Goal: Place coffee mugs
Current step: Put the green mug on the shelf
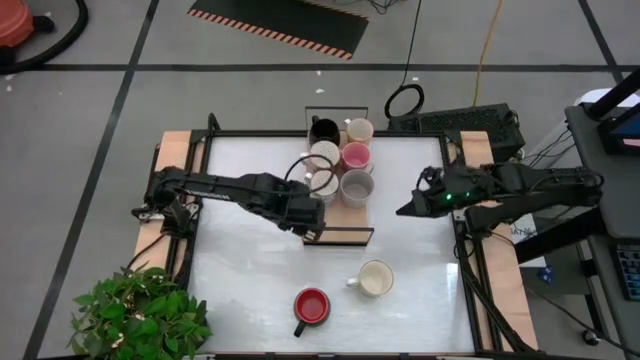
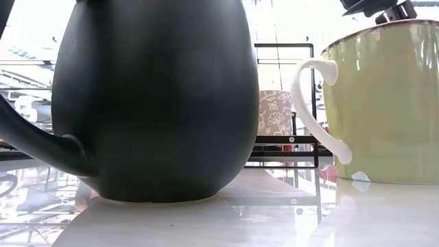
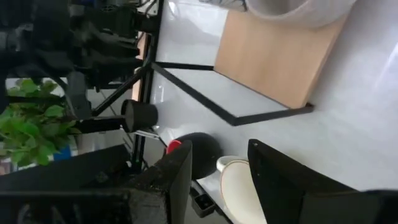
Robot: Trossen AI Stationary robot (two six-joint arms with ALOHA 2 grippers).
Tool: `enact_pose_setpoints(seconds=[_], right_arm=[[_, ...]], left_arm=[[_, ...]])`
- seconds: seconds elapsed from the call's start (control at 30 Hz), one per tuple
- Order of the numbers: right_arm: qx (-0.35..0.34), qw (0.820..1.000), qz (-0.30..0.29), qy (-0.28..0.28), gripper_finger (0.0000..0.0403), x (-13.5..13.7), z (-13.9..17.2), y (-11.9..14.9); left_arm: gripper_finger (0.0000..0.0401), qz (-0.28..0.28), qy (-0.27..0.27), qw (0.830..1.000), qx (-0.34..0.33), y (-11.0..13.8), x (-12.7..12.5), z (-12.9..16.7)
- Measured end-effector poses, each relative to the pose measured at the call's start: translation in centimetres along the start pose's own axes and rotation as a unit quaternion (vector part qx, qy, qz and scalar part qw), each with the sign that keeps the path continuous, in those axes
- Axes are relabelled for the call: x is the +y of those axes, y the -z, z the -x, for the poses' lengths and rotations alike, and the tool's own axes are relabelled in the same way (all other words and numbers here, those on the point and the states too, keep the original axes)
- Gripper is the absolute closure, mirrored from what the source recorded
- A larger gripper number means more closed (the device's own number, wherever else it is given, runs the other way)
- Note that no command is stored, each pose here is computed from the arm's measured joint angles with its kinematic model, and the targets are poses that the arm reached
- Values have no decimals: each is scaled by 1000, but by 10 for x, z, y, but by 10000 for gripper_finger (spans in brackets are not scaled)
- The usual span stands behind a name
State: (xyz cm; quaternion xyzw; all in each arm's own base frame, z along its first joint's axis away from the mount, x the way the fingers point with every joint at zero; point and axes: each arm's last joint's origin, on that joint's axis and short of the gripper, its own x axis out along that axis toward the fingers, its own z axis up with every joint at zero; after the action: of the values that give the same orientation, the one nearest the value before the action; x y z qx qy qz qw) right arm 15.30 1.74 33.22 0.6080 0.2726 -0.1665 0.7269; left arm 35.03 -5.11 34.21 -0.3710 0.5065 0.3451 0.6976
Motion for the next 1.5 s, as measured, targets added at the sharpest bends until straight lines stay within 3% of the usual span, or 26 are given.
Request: enact_pose_setpoints(seconds=[0.5,0.83,1.23,1.4,1.5], right_arm=[[69,994,16,89,252,7,-60,48],[61,994,10,92,252,6,-57,64],[84,985,116,100,252,3,-55,67],[57,987,89,122,250,-1,-56,65],[87,983,80,141,239,-4,-55,65]], left_arm=[[283,-33,-2,999,-19,39,-11,7],[283,-49,-15,998,-31,41,-10,7],[283,11,-13,999,-27,36,-9,6],[283,17,-14,999,-26,34,-8,6],[283,23,-15,999,-27,31,-7,5]])
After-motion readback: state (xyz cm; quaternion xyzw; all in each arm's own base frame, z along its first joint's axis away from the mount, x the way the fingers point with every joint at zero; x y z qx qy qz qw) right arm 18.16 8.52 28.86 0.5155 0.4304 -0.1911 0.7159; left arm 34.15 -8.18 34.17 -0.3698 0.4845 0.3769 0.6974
